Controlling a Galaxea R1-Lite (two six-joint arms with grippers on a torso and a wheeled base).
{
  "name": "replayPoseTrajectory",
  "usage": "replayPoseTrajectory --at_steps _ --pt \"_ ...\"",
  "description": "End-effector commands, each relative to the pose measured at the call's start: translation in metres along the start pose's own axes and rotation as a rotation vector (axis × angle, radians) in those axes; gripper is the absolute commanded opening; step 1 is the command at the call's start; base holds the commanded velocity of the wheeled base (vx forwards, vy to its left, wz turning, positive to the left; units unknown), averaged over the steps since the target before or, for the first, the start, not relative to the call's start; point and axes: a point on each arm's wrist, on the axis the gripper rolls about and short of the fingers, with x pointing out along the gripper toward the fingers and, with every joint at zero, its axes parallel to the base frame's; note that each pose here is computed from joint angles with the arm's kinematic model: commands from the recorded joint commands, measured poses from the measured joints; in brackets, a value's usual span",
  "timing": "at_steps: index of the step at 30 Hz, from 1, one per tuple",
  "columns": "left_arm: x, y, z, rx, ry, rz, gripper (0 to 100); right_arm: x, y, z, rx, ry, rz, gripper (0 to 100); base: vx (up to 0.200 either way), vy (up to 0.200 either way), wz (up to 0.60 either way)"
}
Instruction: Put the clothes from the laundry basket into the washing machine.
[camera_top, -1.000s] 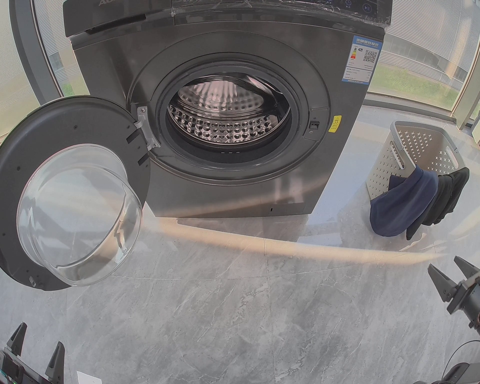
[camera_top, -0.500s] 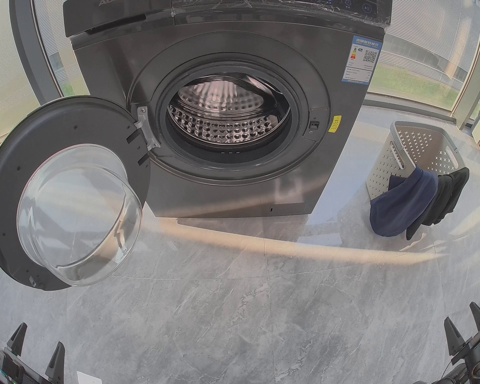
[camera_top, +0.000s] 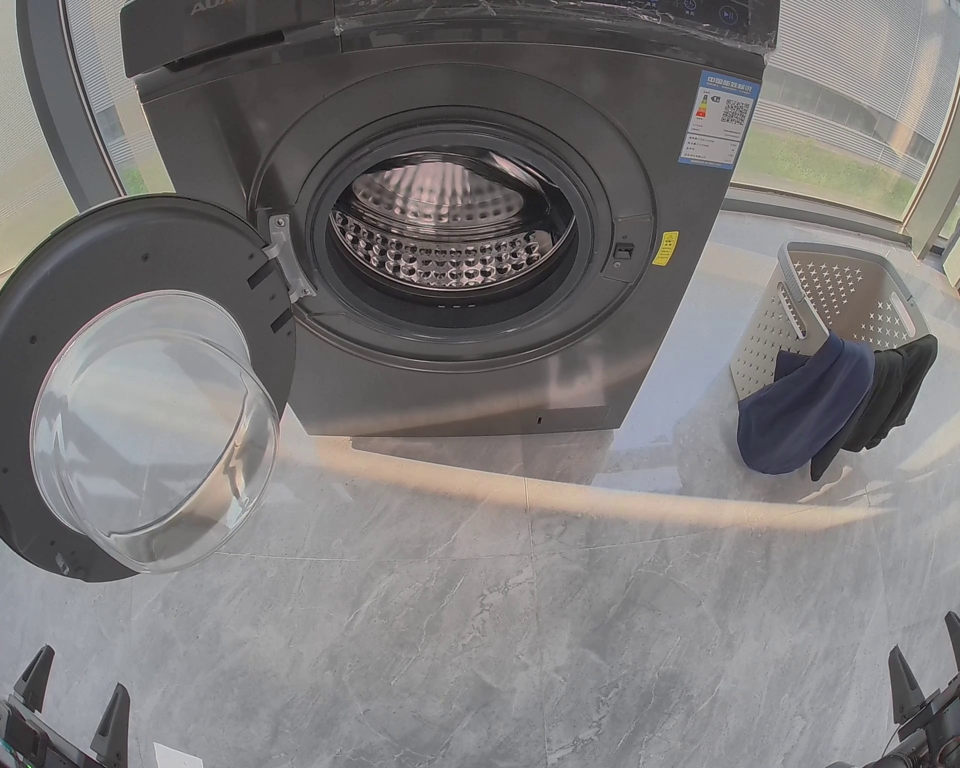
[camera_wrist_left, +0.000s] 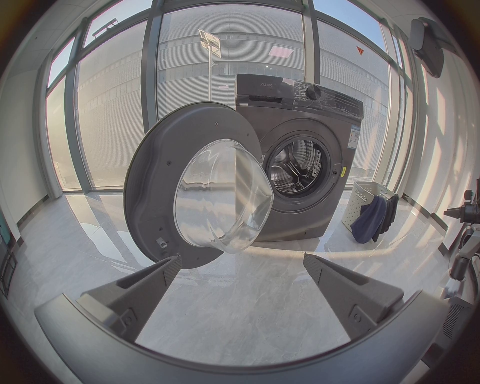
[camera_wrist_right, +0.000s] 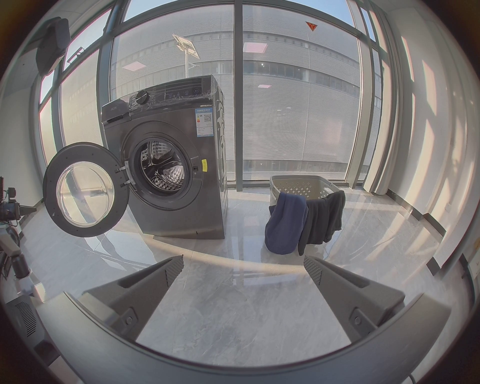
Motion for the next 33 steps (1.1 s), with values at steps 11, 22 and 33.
replayPoseTrajectory --at_steps 11,22,33 --pt "0.0002 0.0001 -0.0041 -0.005 0.001 0.006 100 0.0000 0.0000 -0.0039 0.000 0.000 0.001 100 0.000 -0.200 0.00" --pt "0.0002 0.0001 -0.0041 -0.004 0.001 0.006 100 0.0000 0.0000 -0.0039 0.000 0.000 0.001 100 0.000 -0.200 0.00" --pt "0.0002 0.0000 -0.0041 -0.002 0.001 0.005 100 0.0000 0.0000 -0.0039 0.000 0.000 0.001 100 0.091 0.000 0.00"
